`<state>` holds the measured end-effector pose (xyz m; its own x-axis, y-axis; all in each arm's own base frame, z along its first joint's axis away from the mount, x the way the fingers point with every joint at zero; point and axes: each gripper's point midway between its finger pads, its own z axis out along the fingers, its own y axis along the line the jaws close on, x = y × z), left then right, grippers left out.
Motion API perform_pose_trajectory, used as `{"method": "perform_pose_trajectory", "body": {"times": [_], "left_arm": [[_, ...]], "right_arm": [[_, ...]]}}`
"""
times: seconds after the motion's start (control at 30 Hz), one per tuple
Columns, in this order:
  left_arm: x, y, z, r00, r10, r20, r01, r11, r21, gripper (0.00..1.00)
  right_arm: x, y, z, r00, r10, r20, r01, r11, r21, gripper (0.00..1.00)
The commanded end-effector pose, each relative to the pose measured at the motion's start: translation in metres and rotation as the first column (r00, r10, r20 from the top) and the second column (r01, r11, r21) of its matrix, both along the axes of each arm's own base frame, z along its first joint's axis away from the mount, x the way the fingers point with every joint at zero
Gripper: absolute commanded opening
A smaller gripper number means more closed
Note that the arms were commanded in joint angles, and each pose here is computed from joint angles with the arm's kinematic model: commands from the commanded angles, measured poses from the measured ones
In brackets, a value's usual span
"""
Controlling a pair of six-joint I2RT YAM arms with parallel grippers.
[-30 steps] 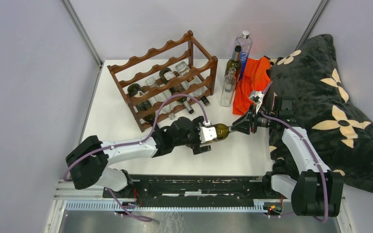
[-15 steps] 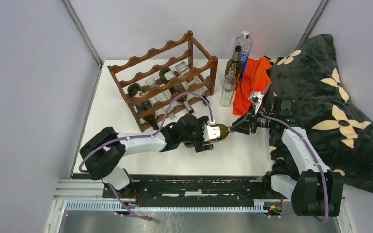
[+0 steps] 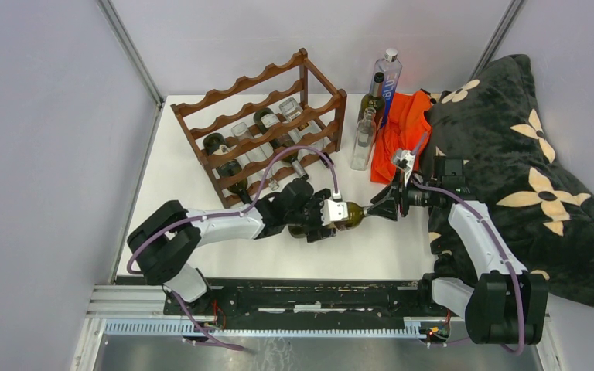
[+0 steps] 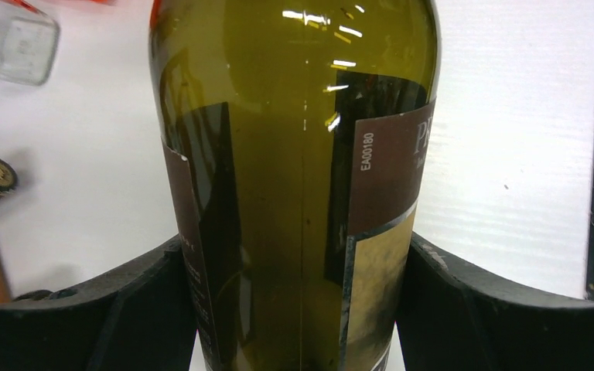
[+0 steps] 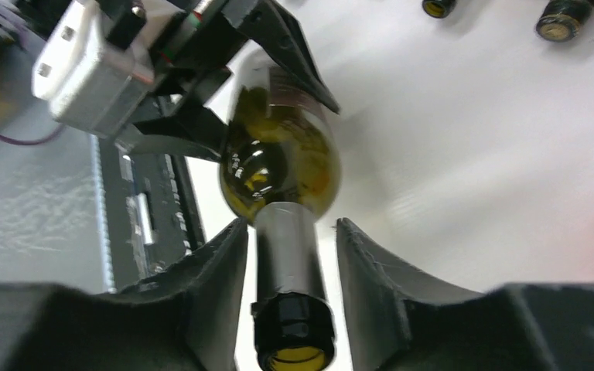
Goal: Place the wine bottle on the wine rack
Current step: Adjust the wine bottle at the center of the board.
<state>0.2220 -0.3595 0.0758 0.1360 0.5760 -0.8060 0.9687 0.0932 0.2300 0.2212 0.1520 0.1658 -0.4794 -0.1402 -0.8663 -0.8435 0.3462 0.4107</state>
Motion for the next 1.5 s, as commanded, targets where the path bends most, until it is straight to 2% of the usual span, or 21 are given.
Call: {"method": "perform_pose_trajectory", "body": {"times": [0.0,0.17,0.2,0.23,0.37,0.5,0.6,0.8,1.07,1.3,1.47], "left_arm": [[-0.01,-0.002,0.041,1.0,-0.022,0.002,0.022,0.997,-0.08,0.02],[-0.02,0.005,0.042,0.999,-0.032,-0.03,0.031,0.999,-0.042,0.02],[-0.022,0.006,0.042,0.999,-0.033,-0.036,0.031,0.999,-0.036,0.02],[-0.023,0.006,0.042,0.999,-0.032,-0.037,0.03,0.999,-0.035,0.02],[-0.029,0.013,0.035,0.998,-0.015,-0.053,0.016,1.0,0.023,0.02],[-0.037,0.015,0.028,0.999,-0.01,-0.053,0.014,0.997,0.081,0.02],[-0.041,0.015,0.026,0.999,-0.01,-0.05,0.015,0.995,0.098,0.02],[-0.045,0.008,0.033,0.999,-0.018,-0.043,0.022,0.996,0.085,0.02],[-0.044,0.003,0.042,0.999,-0.013,-0.035,0.015,0.998,0.067,0.02],[-0.046,0.001,0.045,0.999,-0.016,-0.029,0.018,0.998,0.061,0.02],[-0.048,0.0,0.047,0.999,-0.029,-0.021,0.03,0.998,0.059,0.02]], "right_arm": [[0.009,-0.012,0.0,0.988,0.05,0.145,-0.027,0.988,-0.153,0.6],[0.005,-0.022,0.003,0.969,0.152,0.192,-0.095,0.956,-0.277,0.85],[0.005,-0.024,0.004,0.963,0.175,0.205,-0.108,0.948,-0.301,0.98],[0.003,-0.025,0.006,0.955,0.2,0.22,-0.124,0.94,-0.318,0.98],[-0.005,-0.02,0.015,0.905,0.295,0.305,-0.174,0.914,-0.367,0.98],[-0.012,-0.011,0.018,0.821,0.378,0.428,-0.195,0.89,-0.413,0.98],[-0.018,-0.002,0.011,0.774,0.43,0.466,-0.21,0.867,-0.452,0.98],[-0.033,0.013,-0.015,0.789,0.486,0.375,-0.3,0.838,-0.456,0.98],[-0.043,0.031,-0.052,0.83,0.473,0.294,-0.302,0.826,-0.476,0.85],[-0.041,0.037,-0.062,0.838,0.472,0.275,-0.288,0.809,-0.513,0.66],[-0.041,0.04,-0.06,0.828,0.479,0.292,-0.292,0.813,-0.504,0.65]]}}
